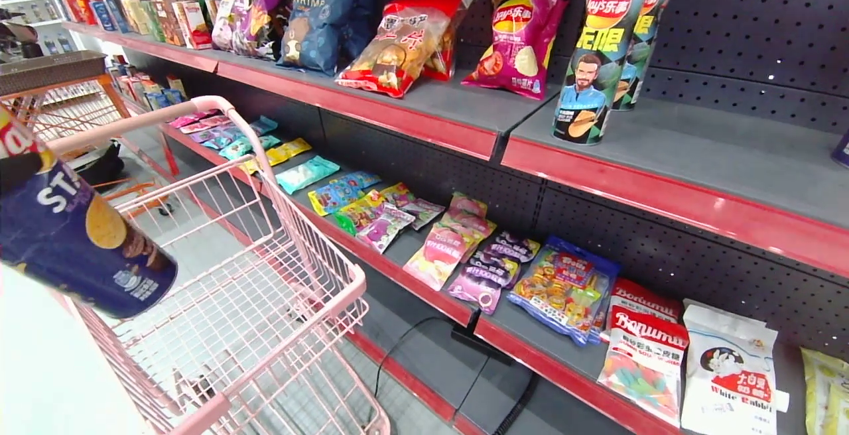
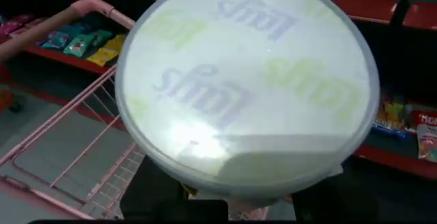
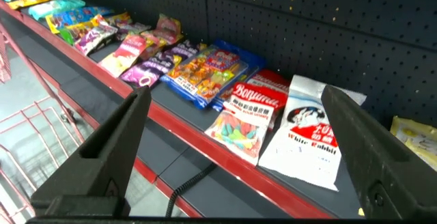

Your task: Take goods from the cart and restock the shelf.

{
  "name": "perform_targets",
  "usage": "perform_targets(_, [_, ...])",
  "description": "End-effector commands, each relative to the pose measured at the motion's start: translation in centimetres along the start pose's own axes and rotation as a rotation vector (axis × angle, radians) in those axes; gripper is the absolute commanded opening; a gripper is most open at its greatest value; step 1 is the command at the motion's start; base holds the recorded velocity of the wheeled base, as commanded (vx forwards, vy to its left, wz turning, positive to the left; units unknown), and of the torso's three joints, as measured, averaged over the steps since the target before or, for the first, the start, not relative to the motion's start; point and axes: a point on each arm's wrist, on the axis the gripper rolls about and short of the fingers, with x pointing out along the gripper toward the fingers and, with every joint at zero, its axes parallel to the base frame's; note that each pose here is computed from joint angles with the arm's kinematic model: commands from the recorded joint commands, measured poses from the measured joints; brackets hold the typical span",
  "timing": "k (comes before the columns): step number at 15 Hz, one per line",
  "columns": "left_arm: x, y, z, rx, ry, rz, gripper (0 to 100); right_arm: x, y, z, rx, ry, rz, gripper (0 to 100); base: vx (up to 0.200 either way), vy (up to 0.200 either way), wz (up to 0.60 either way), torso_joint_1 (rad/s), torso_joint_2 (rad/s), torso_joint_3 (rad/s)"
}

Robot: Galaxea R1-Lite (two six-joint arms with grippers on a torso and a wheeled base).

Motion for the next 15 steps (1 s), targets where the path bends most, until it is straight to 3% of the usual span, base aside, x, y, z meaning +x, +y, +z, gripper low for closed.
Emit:
perform_targets(1, [-3.7,-1.1,-1.2,0.023,-0.075,0.018,0,0.0,0.0,0.0,0.000,0.002,-0.001,100,0.000,0.000,0.00,0.134,-0.45,-0.320])
perform_targets(5, [-5.4,-1.8,-3.4,0.026,-0.079,0.017,0,0.0,0.0,0.0,0.000,0.001,0.001,100,0.000,0.000,0.00,0.170,-0.50,-0.344])
perform_targets(7, [-6.2,-2.1,-4.6,0.022,-0.054,0.013,0,0.0,0.0,0.0,0.000,0.001,0.001,100,0.000,0.000,0.00,0.195,-0.53,-0.347])
perform_targets(15, [-6.9,-2.4,-5.6,0.029,-0.056,0.004,0,0.0,0.0,0.0,0.000,0.001,0.001,100,0.000,0.000,0.00,0.223,-0.57,-0.347])
